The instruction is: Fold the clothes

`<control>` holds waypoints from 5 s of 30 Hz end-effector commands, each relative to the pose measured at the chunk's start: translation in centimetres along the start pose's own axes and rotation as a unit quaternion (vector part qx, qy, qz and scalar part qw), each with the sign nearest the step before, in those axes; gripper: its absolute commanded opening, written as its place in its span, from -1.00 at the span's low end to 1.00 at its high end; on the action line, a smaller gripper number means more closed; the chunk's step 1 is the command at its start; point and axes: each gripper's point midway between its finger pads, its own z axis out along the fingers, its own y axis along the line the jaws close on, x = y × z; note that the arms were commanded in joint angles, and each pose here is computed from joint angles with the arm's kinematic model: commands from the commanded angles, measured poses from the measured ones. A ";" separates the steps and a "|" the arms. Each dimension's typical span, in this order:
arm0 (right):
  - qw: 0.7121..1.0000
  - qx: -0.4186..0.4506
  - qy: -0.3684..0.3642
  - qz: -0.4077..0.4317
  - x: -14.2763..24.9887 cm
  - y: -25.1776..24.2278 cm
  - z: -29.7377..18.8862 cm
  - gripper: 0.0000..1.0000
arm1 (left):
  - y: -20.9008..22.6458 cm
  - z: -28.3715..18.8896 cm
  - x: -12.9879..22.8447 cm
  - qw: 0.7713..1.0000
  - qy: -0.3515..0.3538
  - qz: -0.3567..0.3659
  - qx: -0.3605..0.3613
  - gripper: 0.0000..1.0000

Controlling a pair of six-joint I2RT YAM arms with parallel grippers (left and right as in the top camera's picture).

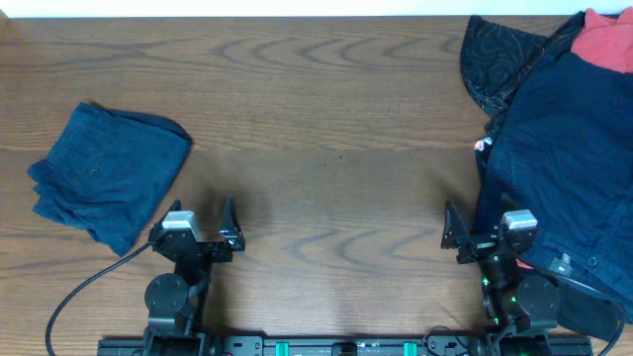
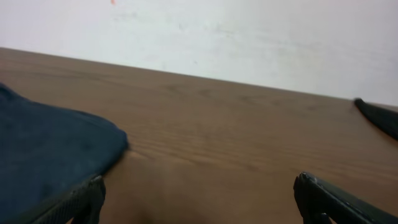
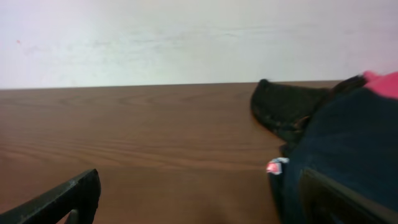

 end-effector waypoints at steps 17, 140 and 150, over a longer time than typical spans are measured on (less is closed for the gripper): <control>0.941 0.131 0.309 0.034 0.3 -4.5 5.2 0.98 | -2.0 2.6 -2.5 0.953 0.301 -0.027 -0.020 0.96; 0.856 0.229 0.460 0.055 1.9 -4.3 2.4 0.50 | 1.4 13.6 -5.6 0.855 0.484 -0.174 -0.066 0.96; 0.859 0.227 0.455 0.057 1.8 -4.3 2.7 0.50 | -7.2 8.4 4.1 0.760 0.617 -0.205 -0.006 0.96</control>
